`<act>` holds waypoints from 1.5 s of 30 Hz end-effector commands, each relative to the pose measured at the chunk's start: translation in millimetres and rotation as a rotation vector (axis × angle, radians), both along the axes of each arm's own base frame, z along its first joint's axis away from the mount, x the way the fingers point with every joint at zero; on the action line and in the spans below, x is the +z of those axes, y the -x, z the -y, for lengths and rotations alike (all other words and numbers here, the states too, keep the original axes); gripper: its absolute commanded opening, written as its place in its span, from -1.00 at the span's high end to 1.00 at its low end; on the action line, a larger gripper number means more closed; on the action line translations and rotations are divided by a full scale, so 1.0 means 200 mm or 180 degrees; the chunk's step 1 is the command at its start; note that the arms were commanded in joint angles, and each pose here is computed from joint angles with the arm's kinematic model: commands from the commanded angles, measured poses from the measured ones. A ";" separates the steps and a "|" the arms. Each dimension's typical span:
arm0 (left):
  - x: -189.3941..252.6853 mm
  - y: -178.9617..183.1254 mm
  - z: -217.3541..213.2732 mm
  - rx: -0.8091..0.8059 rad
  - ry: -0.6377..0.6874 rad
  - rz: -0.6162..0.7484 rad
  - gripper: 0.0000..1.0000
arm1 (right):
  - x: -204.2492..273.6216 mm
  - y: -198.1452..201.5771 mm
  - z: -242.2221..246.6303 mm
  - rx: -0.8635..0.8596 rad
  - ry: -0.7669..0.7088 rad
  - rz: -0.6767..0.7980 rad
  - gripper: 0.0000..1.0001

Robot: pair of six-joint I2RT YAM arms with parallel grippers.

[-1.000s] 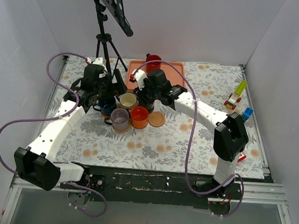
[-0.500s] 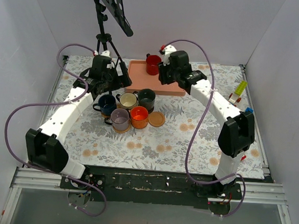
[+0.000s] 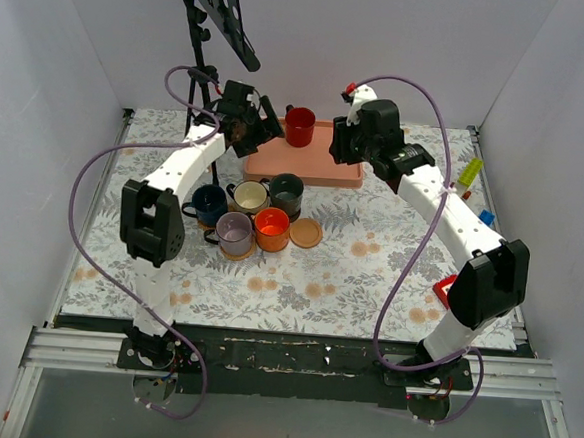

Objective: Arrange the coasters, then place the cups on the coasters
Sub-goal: Pick up the cup from the tray.

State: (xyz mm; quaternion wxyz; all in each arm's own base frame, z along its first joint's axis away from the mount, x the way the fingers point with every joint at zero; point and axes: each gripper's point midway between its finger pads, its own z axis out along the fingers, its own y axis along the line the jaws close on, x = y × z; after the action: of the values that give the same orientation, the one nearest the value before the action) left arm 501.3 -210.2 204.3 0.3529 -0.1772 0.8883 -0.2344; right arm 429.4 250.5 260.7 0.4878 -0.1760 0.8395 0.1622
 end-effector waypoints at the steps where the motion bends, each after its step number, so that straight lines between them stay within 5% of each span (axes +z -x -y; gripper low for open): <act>1: 0.04 -0.13 0.11 0.0097 0.0354 -0.0024 -0.70 | 0.06 0.05 0.01 0.0042 -0.0089 0.0029 0.11; 24: -0.28 -0.55 0.14 0.1298 0.0826 0.0150 -0.72 | -0.09 0.08 -0.03 0.0213 -0.0126 -0.0299 0.14; 45: -0.25 -0.68 0.16 0.1354 0.1171 0.0540 -0.63 | -0.22 0.13 -0.03 0.0245 -0.0096 -0.0556 0.18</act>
State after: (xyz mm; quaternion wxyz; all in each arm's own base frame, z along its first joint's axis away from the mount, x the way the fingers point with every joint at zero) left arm 633.1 -249.9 116.9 0.4072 -0.3872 0.7704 -0.3013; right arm 402.0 254.7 210.8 0.4045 -0.1838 0.8735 0.1990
